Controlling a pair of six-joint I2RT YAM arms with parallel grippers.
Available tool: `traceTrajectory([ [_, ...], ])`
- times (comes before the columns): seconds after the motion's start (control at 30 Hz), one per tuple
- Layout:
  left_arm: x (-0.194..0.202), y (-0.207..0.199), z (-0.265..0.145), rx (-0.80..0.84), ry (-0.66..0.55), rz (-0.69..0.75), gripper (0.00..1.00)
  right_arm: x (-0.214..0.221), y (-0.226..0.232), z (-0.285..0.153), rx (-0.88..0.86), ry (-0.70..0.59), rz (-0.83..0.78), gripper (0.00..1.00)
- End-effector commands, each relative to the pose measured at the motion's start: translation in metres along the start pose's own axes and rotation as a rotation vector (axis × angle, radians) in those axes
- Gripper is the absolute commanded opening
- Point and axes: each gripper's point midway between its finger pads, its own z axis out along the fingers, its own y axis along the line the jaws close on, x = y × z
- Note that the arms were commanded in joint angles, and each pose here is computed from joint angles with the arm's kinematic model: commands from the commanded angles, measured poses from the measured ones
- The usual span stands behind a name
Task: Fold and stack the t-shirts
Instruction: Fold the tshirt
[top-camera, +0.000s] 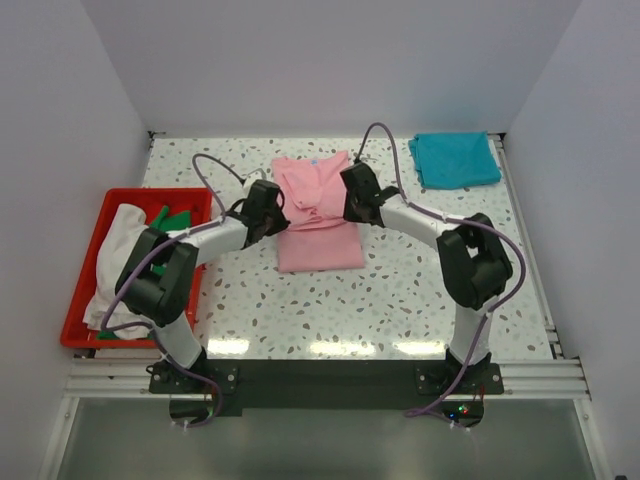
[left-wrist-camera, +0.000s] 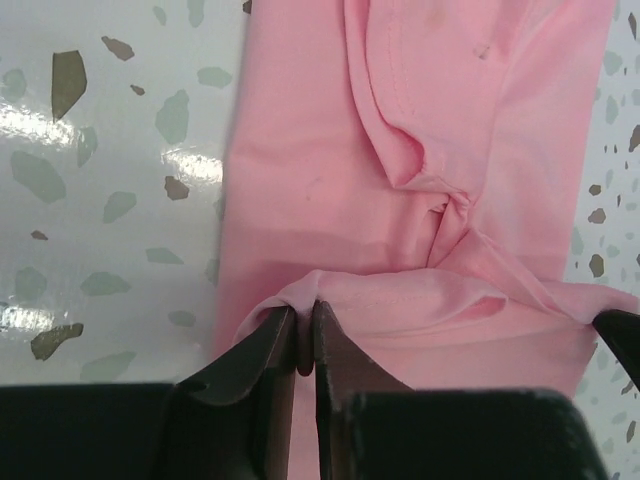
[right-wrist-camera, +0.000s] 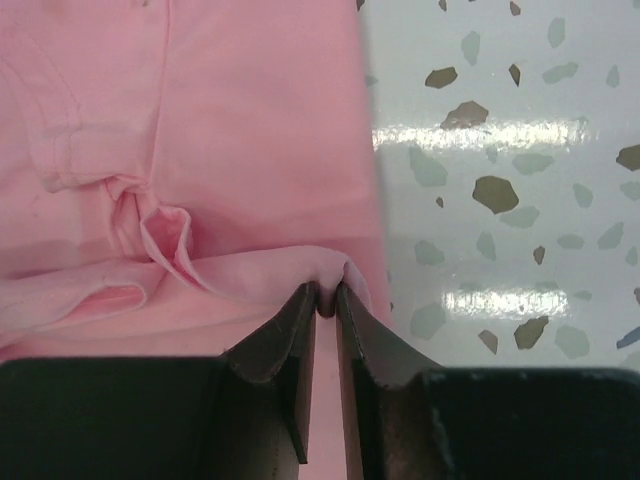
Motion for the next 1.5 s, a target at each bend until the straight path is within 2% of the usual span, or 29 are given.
traceTrajectory([
  [0.0, -0.035, -0.033, -0.001, 0.145, -0.077, 0.014, 0.18, -0.022, 0.011, 0.005, -0.045, -0.027, 0.002, 0.21],
  [0.03, -0.039, -0.034, -0.002, 0.153, -0.084, 0.014, 0.24, -0.028, 0.011, 0.005, -0.051, -0.032, 0.006, 0.27],
  [0.07, -0.043, -0.033, -0.003, 0.159, -0.092, 0.019, 0.36, -0.029, 0.010, 0.005, -0.054, -0.031, 0.004, 0.32],
  [0.1, -0.045, -0.034, -0.005, 0.173, -0.099, 0.021, 0.43, -0.032, 0.009, 0.003, -0.056, -0.031, 0.002, 0.44],
  [0.17, -0.057, -0.033, -0.015, 0.190, -0.127, 0.026, 0.57, -0.039, 0.007, -0.004, -0.052, -0.037, -0.009, 0.52],
  [0.23, -0.066, -0.034, -0.029, 0.195, -0.152, 0.032, 0.60, -0.048, 0.004, -0.016, -0.052, -0.057, -0.019, 0.57],
  [0.3, -0.060, -0.022, -0.035, 0.147, -0.138, 0.037, 0.60, -0.046, 0.003, -0.024, -0.060, -0.055, -0.020, 0.57],
  [0.4, -0.045, -0.017, -0.049, 0.126, -0.136, 0.038, 0.49, -0.030, 0.005, -0.038, -0.086, -0.045, -0.020, 0.51],
  [0.47, -0.023, -0.018, -0.057, 0.107, -0.102, 0.058, 0.34, -0.009, 0.008, -0.042, -0.103, -0.019, -0.036, 0.40],
  [0.5, -0.014, -0.017, -0.058, 0.100, -0.090, 0.068, 0.29, -0.001, 0.013, -0.043, -0.111, -0.012, -0.046, 0.37],
  [0.53, -0.001, -0.025, -0.061, 0.112, -0.073, 0.091, 0.18, 0.009, 0.012, -0.041, -0.108, 0.006, -0.053, 0.33],
  [0.57, 0.005, -0.028, -0.061, 0.114, -0.067, 0.093, 0.15, 0.015, 0.013, -0.039, -0.111, 0.015, -0.059, 0.28],
  [0.67, 0.022, -0.033, -0.051, 0.117, -0.023, 0.108, 0.01, 0.021, 0.020, -0.031, -0.135, 0.037, -0.063, 0.21],
  [0.9, 0.024, -0.048, -0.013, 0.097, 0.008, 0.145, 0.00, 0.021, 0.035, 0.002, -0.123, 0.087, -0.120, 0.20],
  [1.07, 0.006, -0.055, 0.007, 0.100, -0.013, 0.132, 0.00, 0.006, 0.044, 0.015, -0.115, 0.076, -0.121, 0.20],
  [1.27, -0.017, -0.043, 0.027, 0.060, -0.030, 0.115, 0.00, -0.009, 0.040, 0.028, -0.096, 0.067, -0.111, 0.20],
  [1.47, -0.024, -0.034, 0.050, 0.030, -0.017, 0.114, 0.00, -0.004, 0.035, 0.050, -0.080, 0.106, -0.108, 0.20],
])
